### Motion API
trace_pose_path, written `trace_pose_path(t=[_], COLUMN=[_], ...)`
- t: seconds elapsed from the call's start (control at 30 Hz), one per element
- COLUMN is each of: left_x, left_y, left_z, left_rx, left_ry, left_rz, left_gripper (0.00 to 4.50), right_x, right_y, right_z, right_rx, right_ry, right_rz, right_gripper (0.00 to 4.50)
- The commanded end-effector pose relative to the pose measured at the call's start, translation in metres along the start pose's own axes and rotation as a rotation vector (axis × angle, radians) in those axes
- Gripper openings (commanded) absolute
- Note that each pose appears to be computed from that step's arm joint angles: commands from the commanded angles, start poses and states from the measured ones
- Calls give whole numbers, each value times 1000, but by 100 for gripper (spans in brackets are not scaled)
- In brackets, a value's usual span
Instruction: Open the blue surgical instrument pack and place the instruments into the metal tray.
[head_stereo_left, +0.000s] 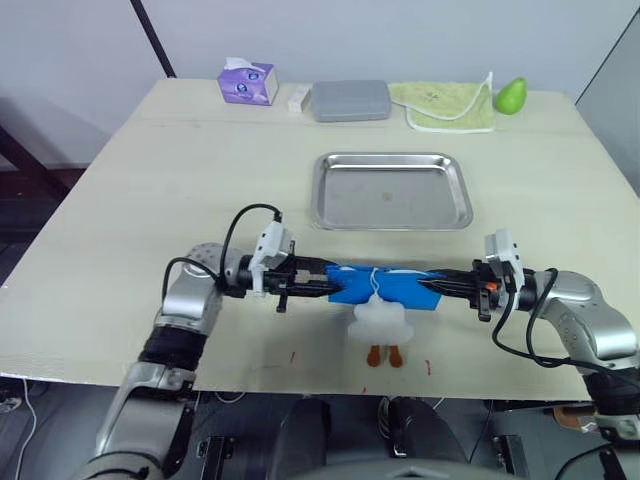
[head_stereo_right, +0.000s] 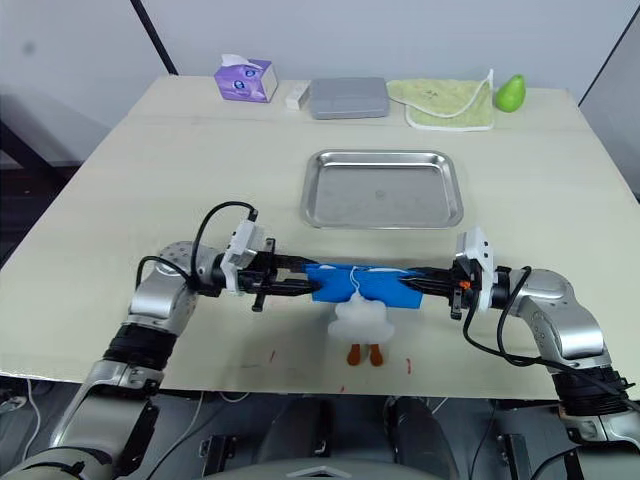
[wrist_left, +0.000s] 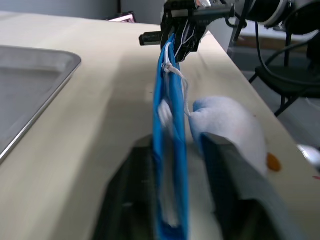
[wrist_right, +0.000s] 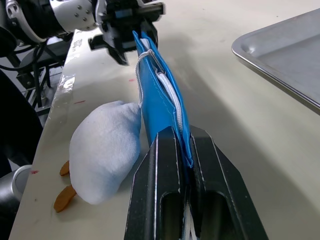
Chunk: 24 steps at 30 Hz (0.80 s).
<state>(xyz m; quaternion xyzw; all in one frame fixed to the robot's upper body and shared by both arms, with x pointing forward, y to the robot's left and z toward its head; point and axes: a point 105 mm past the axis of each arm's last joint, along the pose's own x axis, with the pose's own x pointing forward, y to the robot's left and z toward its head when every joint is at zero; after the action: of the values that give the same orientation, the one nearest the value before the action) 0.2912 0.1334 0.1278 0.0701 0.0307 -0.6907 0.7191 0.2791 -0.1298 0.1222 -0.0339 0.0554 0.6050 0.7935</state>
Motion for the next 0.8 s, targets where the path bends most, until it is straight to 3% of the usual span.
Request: trace_pose_path(t=[0.03,0.13,0.33,0.53,0.63,0.8], left_x=[-25,-44,-68,-65,-39,1], left_y=[-3,-9,-24,-34,-48,-49], left_z=[22,30,45,44,31,13], left_rx=[2,-35,-67,-85,-113,-135], left_ry=[-29,-29,-15,22,51,33], left_rz=[51,83,126,105,41,68], left_gripper=[331,443,443,443,443,443], right_x=[-3,-6,-12,-16,-18,-17], right_y=[-3,-5,-9,-11,-11,-10], right_z=[15,16,15,15,14,13], right_rx=[-55,-59,-61,-59,-59,-59], right_ry=[-20,-17,-4,5,12,22], right_rz=[1,-3,-4,-2,-1,3], right_gripper=[0,0,0,0,0,0])
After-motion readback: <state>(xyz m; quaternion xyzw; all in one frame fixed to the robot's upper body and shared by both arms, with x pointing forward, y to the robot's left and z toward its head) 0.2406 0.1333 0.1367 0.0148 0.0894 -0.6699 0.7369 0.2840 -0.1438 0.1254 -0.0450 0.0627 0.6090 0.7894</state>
